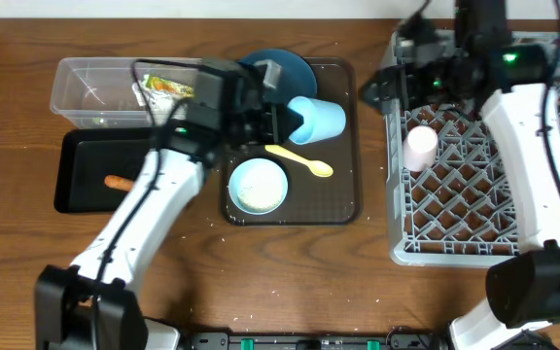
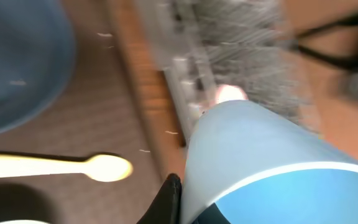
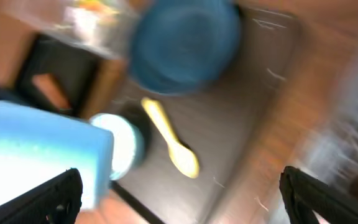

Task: Sort waste into correct bins and load items into the dishwasher rack
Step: 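Lift the blue cup and pass it to the right gripper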

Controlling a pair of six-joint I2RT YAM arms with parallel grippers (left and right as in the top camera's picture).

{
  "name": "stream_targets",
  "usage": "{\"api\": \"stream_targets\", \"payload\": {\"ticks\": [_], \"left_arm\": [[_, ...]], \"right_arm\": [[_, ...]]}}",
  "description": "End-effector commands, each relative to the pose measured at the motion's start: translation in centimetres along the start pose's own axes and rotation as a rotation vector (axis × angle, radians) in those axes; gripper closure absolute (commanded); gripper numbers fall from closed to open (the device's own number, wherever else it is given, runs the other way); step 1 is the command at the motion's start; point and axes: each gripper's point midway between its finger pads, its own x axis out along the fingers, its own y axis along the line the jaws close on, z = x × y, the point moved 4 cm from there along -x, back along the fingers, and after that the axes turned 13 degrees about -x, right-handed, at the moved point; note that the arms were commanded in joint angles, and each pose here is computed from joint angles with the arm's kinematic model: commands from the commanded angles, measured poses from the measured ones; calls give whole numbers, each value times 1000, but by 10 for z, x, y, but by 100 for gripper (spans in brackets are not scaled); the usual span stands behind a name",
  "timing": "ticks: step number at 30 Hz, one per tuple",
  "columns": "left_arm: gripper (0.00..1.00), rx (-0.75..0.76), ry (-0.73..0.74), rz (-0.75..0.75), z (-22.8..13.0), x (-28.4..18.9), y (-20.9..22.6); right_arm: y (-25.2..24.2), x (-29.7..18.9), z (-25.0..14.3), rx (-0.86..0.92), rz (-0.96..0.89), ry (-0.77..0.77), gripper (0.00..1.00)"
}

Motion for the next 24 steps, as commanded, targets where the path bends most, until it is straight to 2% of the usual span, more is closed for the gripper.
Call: {"api": "stream_targets", "payload": {"ticks": [1, 5, 10, 18, 24], "left_arm": [[94, -8, 200, -300, -15, -23, -32], [94, -26, 268, -413, -18, -39, -38], [93, -33, 262, -424, -15, -44, -35], [94, -72, 211, -410, 0, -57, -23], [94, -136, 156, -396, 15, -72, -10]], "right_arm": [[49, 10, 11, -154, 316, -125, 1], [77, 11, 18, -299, 499, -238, 1], [96, 1, 23, -399, 630, -328, 2], [105, -6, 23, -423, 701, -370, 7], [112, -13, 25, -477, 755, -428, 6]]}}
